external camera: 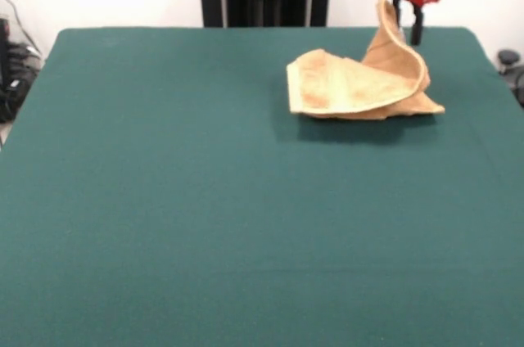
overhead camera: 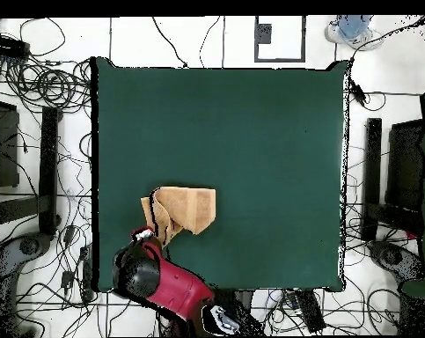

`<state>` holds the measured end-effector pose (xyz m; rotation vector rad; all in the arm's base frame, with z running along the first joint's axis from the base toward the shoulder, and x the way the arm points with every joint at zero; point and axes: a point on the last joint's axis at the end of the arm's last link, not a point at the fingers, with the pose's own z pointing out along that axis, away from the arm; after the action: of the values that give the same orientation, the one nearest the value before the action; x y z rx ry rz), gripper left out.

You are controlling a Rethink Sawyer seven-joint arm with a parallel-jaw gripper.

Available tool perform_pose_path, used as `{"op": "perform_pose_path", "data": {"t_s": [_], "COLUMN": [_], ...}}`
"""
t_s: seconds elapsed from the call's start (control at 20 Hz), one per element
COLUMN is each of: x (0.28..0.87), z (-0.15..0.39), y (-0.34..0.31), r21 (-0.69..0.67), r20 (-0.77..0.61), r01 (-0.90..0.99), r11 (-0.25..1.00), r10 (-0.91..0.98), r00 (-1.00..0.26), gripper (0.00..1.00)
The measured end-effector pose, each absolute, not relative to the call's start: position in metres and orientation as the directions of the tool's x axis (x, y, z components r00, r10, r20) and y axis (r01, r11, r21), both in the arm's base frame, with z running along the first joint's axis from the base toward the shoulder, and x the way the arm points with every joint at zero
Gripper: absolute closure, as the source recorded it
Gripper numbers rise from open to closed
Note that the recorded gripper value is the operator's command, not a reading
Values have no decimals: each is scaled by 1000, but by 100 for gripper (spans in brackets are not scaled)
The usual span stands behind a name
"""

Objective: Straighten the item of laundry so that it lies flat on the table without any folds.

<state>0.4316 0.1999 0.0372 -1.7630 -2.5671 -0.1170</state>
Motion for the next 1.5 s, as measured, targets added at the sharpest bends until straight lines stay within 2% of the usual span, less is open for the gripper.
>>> {"op": "perform_pose_path", "data": {"t_s": [0.3,0.45,0.7,0.85,0.95,1.15,1.25,1.5], "x": [413,406,385,380,380,384,388,384], "z": [35,32,24,29,44,61,77,90], "y": [186,182,174,168,154,130,91,38], "r21": [72,105,165,192,220,233,222,175], "r20": [30,-43,-324,-442,-581,-689,-772,-824], "r01": [931,918,858,823,772,734,720,730], "r11": [357,383,486,535,596,638,658,660], "r10": [932,924,849,795,716,641,570,505], "r00": [-360,-381,-418,-415,-387,-338,-283,-259], "gripper": [0,0,0,0,0,0,0,0]}}
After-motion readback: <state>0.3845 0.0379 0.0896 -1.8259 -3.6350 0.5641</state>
